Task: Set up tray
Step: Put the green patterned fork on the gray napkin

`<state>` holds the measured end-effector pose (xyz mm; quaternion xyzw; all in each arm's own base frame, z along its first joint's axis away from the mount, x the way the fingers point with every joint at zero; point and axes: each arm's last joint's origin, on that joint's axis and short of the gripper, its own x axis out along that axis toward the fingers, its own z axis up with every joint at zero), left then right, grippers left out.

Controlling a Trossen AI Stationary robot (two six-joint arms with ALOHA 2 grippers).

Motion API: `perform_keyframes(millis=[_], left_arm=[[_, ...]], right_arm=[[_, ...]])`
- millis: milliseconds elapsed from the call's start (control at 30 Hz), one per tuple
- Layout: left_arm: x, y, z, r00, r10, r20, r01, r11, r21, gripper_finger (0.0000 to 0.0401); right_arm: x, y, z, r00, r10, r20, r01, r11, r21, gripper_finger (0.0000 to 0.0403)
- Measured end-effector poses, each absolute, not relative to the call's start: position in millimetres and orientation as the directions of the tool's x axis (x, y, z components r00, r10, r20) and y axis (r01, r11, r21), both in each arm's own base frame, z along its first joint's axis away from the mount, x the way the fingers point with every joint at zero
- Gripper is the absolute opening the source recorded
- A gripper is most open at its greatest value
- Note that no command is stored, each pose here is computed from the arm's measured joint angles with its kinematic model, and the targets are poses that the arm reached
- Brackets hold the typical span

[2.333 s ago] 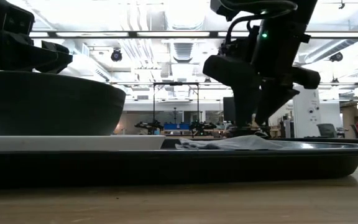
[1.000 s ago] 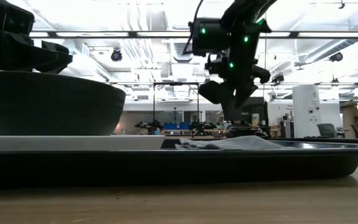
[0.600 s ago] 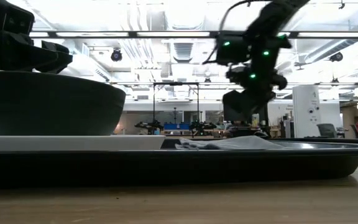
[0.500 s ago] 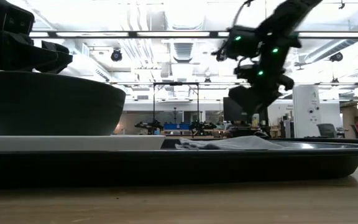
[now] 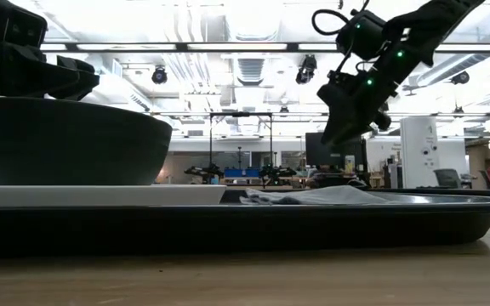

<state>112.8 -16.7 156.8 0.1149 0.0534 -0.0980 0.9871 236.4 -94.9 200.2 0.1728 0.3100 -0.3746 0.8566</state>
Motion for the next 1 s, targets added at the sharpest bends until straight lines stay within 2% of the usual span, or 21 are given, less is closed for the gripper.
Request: perform_keyframes(millis=[400, 733, 1000], left_arm=[[112.8, -16.7, 156.8, 0.975, -0.181, -0.128, 0.206, 0.954, 0.216, 0.0116], [112.8, -16.6, 156.8, 0.975, -0.181, -0.128, 0.206, 0.954, 0.216, 0.0116], [112.8, -16.6, 156.8, 0.975, -0.181, -0.128, 0.205, 0.954, 0.216, 0.0116]], right_arm=[[243.9, -97.2, 183.7, 0.487, -0.468, -0.737, 0.724, 0.688, 0.041, 0.0173], [251.9, -95.2, 193.4, 0.574, -0.346, -0.742, 0.55, 0.834, 0.037, 0.0163], [255.3, -107.4, 194.0, 0.553, -0.353, -0.755, 0.514, 0.858, -0.025, 0.0153]])
